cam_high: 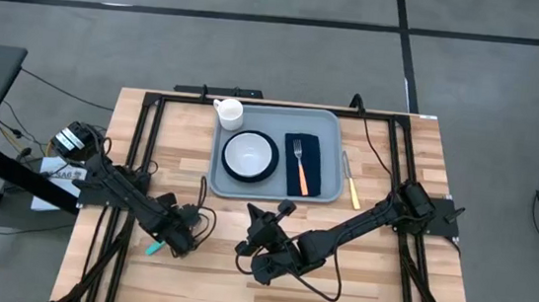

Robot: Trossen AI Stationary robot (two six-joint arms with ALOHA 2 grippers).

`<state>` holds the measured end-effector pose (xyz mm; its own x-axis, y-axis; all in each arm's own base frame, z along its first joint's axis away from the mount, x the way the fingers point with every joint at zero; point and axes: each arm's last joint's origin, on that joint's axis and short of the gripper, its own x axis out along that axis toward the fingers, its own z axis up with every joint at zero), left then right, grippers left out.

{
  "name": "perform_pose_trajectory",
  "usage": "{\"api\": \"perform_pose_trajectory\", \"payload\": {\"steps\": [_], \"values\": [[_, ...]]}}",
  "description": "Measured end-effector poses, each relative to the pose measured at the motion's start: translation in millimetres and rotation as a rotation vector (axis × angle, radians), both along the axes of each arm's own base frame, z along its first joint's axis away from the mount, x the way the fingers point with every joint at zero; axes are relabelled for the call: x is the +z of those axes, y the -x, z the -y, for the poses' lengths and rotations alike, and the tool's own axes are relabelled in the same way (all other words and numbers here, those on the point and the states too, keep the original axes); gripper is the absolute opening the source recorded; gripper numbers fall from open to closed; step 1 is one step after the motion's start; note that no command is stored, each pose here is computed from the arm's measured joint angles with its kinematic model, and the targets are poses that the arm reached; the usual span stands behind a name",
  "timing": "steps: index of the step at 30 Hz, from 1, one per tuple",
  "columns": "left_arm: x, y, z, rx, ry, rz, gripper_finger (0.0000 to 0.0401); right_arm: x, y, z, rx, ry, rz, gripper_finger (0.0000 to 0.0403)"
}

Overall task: Set up tray
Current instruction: Put the blue spoon to the right of the green plate on the blue napkin on the gray tray

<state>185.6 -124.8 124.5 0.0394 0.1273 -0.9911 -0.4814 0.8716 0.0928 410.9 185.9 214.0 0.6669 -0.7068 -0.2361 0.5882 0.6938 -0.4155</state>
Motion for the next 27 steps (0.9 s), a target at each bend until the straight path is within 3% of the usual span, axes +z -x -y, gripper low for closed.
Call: {"api": "perform_pose_trajectory", "payload": {"steps": [5,12,21,27], "values": [[1,0,2,-0.008,-0.014,-0.001,0.0171,0,0,0,0.007,-0.005,-0.003,0.0000],[2,0,9,-0.006,-0.021,0.029,0.0018,0,0,0,0.007,-0.006,-0.002,0.0000],[6,-2,18,-0.018,-0.036,0.069,0.0007,0,0,0,0.007,-0.005,-0.002,0.0000],[28,-15,34,-0.068,0.005,0.121,0.0009,1,-1,-1,0.017,0.020,-0.019,0.0000]]}}
